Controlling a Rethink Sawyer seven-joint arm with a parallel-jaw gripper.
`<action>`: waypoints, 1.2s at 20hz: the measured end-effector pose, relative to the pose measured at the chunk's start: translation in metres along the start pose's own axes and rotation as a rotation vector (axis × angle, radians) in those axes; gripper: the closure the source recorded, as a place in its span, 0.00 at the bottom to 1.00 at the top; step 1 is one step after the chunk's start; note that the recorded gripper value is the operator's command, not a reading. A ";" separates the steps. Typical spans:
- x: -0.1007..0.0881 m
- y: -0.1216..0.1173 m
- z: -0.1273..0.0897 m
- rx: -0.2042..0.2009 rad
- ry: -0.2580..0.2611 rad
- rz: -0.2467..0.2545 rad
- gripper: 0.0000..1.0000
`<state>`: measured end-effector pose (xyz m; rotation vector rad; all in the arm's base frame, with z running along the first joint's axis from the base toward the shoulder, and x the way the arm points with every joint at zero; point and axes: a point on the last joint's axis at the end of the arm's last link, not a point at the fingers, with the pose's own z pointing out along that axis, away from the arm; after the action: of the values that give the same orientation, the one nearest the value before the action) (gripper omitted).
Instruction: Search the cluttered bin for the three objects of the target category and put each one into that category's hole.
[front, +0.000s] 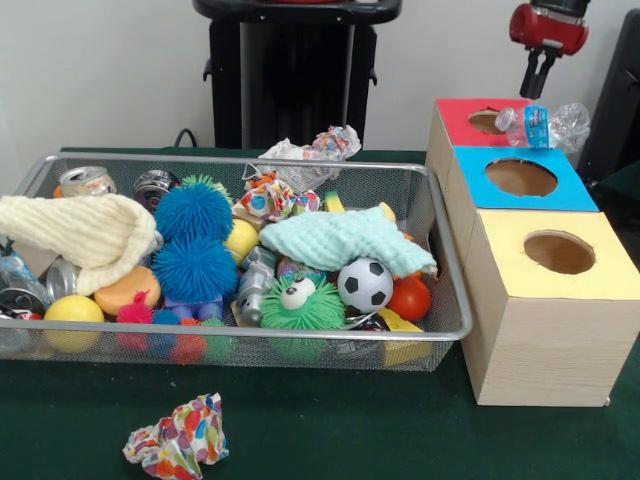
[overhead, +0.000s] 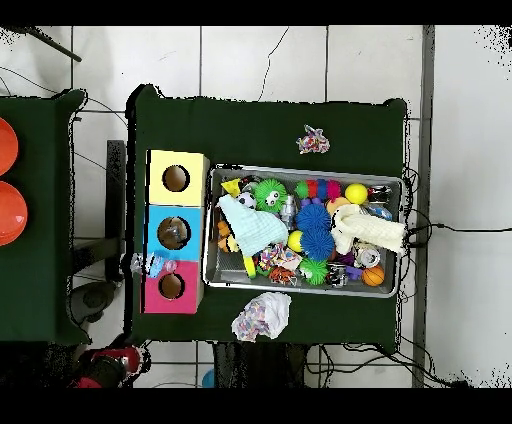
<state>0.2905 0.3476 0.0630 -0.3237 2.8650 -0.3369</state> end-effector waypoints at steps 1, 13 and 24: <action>-0.002 0.002 0.000 0.002 -0.008 -0.001 1.00; -0.015 0.024 -0.006 0.008 -0.015 -0.011 1.00; -0.026 0.021 -0.004 0.021 -0.022 0.005 1.00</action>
<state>0.3101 0.3746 0.0674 -0.3142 2.8381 -0.3600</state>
